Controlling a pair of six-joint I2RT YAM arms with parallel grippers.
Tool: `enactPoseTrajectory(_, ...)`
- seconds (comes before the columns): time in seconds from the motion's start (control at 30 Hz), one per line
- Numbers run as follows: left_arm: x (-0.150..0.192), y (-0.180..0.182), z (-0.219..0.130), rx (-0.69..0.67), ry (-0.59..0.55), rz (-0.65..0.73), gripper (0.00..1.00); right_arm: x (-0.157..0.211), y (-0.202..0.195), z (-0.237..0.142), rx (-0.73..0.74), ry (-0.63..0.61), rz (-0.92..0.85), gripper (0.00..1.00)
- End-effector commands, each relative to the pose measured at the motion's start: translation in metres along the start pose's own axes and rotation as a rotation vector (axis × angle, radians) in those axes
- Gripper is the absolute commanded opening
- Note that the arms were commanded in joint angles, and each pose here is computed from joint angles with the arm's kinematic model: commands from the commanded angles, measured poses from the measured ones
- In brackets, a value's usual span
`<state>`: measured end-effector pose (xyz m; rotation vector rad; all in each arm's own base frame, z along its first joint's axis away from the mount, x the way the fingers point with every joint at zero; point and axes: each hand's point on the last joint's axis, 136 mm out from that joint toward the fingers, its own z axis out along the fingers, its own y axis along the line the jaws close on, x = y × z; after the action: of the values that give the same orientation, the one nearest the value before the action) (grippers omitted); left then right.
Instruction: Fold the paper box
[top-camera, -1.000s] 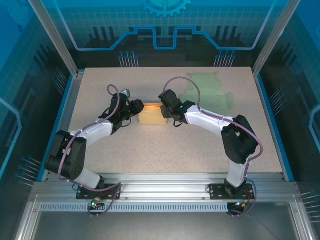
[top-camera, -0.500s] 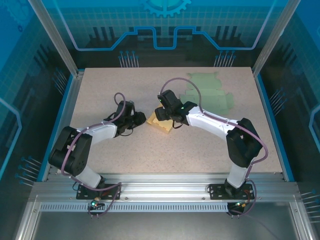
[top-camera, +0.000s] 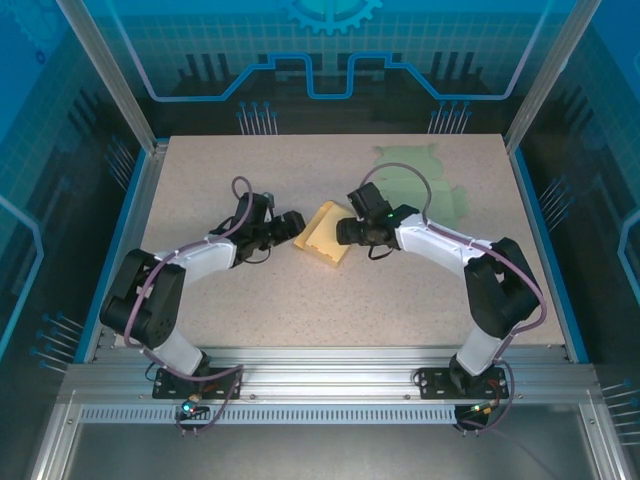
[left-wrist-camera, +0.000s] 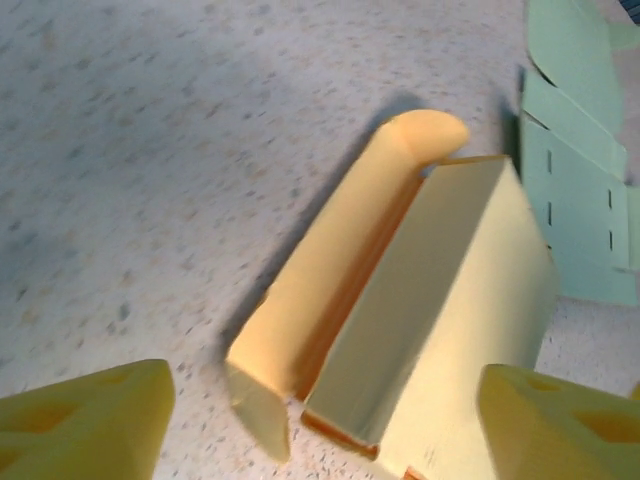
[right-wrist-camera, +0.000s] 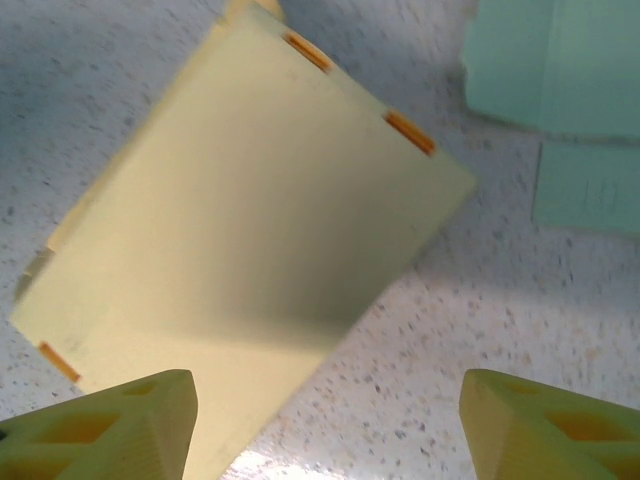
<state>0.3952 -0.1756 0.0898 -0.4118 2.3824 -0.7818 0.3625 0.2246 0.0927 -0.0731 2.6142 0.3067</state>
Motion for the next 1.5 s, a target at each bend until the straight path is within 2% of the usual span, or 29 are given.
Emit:
enactPoseTrajectory(0.0,-0.008,-0.020,0.010,0.070,0.029,0.070,0.89,0.007,0.008,0.003,-0.098,0.034,0.089,0.74)
enactPoseTrajectory(0.1,-0.012,-0.022,0.021,0.081,0.065,0.071,0.89,0.011,0.004,0.015,-0.095,0.058,0.109,0.78)
enactPoseTrajectory(0.33,-0.009,-0.012,0.036,0.016,0.140,0.117,0.86,0.008,0.000,0.041,-0.077,0.092,0.104,0.78)
enactPoseTrajectory(0.5,-0.002,-0.004,0.038,-0.032,0.198,0.145,0.86,0.021,-0.011,0.058,-0.009,0.153,0.085,0.76)
enactPoseTrajectory(0.97,0.022,0.001,0.065,0.004,0.343,0.106,0.75,0.035,-0.015,0.068,-0.001,0.192,0.090,0.72)
enactPoseTrajectory(1.17,0.021,-0.004,0.064,0.039,0.333,0.075,0.70,0.036,-0.016,0.069,0.001,0.192,0.090,0.72)
enactPoseTrajectory(1.27,0.014,0.000,0.056,0.007,0.278,0.054,0.69,0.038,-0.017,0.070,0.007,0.197,0.091,0.71)
enactPoseTrajectory(1.37,0.000,0.020,0.037,-0.104,0.174,0.020,0.78,0.040,-0.018,0.070,0.004,0.198,0.093,0.71)
enactPoseTrajectory(1.47,-0.004,0.033,0.019,-0.166,0.106,-0.029,0.81,0.040,-0.016,0.070,-0.003,0.197,0.093,0.70)
